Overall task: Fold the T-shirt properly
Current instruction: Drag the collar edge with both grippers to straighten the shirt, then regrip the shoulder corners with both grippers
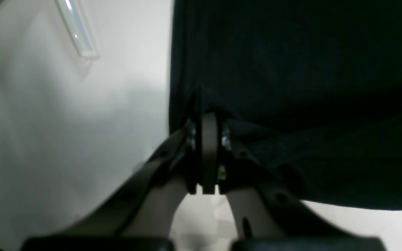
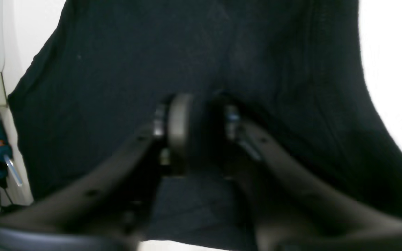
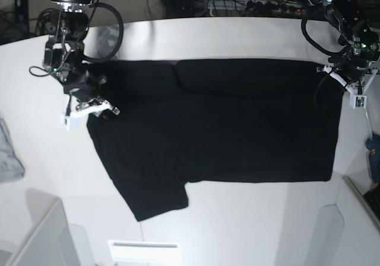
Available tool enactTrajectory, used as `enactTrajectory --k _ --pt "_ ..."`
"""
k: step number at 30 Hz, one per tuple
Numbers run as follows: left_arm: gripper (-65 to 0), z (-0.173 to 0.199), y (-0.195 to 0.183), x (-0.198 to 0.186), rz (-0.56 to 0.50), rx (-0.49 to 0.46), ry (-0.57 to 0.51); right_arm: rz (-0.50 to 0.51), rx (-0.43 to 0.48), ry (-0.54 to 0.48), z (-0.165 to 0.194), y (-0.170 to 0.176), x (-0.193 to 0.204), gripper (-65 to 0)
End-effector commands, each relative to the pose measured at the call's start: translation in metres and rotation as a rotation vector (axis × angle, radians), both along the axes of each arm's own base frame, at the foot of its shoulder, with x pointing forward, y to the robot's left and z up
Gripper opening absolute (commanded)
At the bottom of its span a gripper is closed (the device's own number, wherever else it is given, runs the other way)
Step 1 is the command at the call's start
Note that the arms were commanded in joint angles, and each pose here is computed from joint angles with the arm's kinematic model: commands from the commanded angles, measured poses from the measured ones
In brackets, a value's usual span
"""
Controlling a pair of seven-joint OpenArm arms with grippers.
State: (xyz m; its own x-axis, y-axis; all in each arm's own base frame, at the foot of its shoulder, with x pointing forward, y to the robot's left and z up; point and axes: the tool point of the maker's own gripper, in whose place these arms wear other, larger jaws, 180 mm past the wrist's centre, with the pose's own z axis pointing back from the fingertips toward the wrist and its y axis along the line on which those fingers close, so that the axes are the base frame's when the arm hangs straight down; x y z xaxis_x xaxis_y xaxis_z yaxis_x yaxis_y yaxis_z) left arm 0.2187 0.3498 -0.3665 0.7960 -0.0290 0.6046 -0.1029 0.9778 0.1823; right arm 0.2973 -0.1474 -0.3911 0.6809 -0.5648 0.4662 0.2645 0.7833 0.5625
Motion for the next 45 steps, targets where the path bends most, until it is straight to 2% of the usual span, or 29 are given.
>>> enactTrajectory --k 1,3,5,7,9,15,17,18,20,22,26,31,34,37,40,42,43,45 --pt "-60.2 0.013 0.005 0.008 -0.012 0.025 -0.041 -0.005 -0.009 -0.053 0.014 -0.004 0.010 -43.5" --pt "-47.7 0.013 0.005 0.008 -0.012 0.025 -0.043 -0.005 -0.008 -0.056 0.015 -0.004 0.010 -38.4" --pt "-36.4 0.015 0.004 0.010 -0.015 0.019 -0.053 -0.007 -0.008 -0.059 0.016 -0.005 0.011 -36.5" --pt "-29.6 0.016 0.003 0.011 -0.017 0.020 -0.064 -0.033 -0.009 -0.058 0.016 -0.012 0.008 -36.5" --pt "-27.5 0.022 0.001 0.018 -0.030 0.025 -0.106 -0.066 -0.016 -0.070 0.021 -0.023 0.005 -36.5" --pt "-27.8 0.041 0.000 0.027 -0.076 0.054 -0.269 -0.113 -0.082 -0.150 0.055 -0.046 -0.015 -36.5" --pt "-29.1 0.051 -0.001 0.032 -0.086 0.065 -0.327 -0.116 -0.096 -0.155 0.059 -0.048 -0.024 -36.5" --pt "-32.3 0.056 0.001 0.032 -0.081 0.072 -0.350 -0.119 -0.102 -0.151 0.060 -0.049 -0.029 -36.5" --pt "-44.4 0.063 0.010 0.027 -0.037 0.058 -0.392 -0.132 -0.094 -0.122 0.053 -0.049 -0.043 -36.5" --pt "-63.5 0.068 0.015 0.020 0.012 -0.017 -0.437 -0.167 -0.080 -0.079 0.041 -0.051 -0.061 -36.5" --pt "-65.0 0.053 0.017 -0.009 0.062 -0.151 -0.410 -0.263 -0.041 -0.001 0.022 -0.055 -0.095 -36.2" --pt "-65.0 0.039 0.022 -0.038 0.069 -0.156 -0.363 -0.354 -0.023 0.045 0.006 -0.055 -0.124 -33.2" --pt "-65.0 0.020 0.025 -0.055 0.100 -0.182 -0.312 -0.397 -0.046 0.027 0.001 -0.063 -0.126 -28.5" --pt "-65.0 -0.002 0.028 -0.069 0.146 -0.225 -0.267 -0.409 -0.039 0.043 -0.010 -0.067 -0.124 -27.5" --pt "-41.6 -0.015 0.030 -0.076 0.174 -0.254 -0.242 -0.420 -0.022 0.071 -0.024 -0.068 -0.122 -27.5" --pt "-29.0 -0.020 0.029 -0.079 0.186 -0.267 -0.235 -0.413 -0.014 0.092 -0.033 -0.067 -0.121 -27.5" --pt "-25.8 -0.020 0.029 -0.079 0.186 -0.268 -0.236 -0.416 -0.006 0.098 -0.037 -0.066 -0.119 -27.5" --pt "-25.5 -0.019 0.029 -0.076 0.185 -0.268 -0.242 -0.427 0.001 0.110 -0.044 -0.067 -0.118 -27.5"
